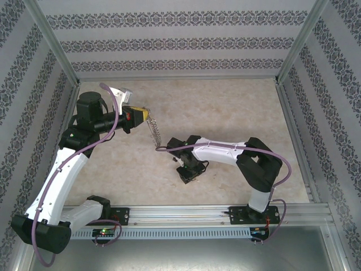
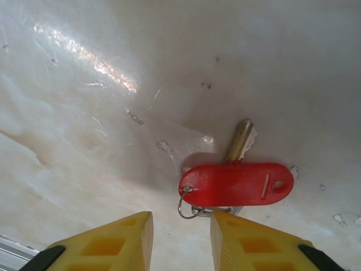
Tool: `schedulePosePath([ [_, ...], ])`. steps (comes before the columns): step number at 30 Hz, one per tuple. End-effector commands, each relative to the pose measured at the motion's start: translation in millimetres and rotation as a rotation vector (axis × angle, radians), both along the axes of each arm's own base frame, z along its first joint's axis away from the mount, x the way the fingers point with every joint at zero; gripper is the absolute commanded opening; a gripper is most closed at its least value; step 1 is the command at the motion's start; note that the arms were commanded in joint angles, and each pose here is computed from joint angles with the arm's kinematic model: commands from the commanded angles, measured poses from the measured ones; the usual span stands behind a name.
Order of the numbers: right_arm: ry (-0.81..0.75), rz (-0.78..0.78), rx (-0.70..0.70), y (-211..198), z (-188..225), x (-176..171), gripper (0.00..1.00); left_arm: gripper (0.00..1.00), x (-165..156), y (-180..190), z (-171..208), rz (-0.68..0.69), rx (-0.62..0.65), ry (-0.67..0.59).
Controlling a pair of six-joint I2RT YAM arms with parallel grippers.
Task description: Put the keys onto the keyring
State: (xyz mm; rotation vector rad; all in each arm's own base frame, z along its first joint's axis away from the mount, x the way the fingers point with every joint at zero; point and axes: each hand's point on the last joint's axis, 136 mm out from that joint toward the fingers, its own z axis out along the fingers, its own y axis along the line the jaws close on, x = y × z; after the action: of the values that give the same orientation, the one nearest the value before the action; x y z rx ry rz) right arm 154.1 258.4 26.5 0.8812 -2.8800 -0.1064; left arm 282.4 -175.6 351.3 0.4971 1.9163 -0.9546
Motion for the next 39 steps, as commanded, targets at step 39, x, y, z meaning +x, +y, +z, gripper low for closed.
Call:
schedulePosePath([
  [39,-0.037,-0.021,0.009,-1.2,9.4,6.1,0.04,0.00,1.9,2.8,6.1,0.008,-0.022,-0.007],
])
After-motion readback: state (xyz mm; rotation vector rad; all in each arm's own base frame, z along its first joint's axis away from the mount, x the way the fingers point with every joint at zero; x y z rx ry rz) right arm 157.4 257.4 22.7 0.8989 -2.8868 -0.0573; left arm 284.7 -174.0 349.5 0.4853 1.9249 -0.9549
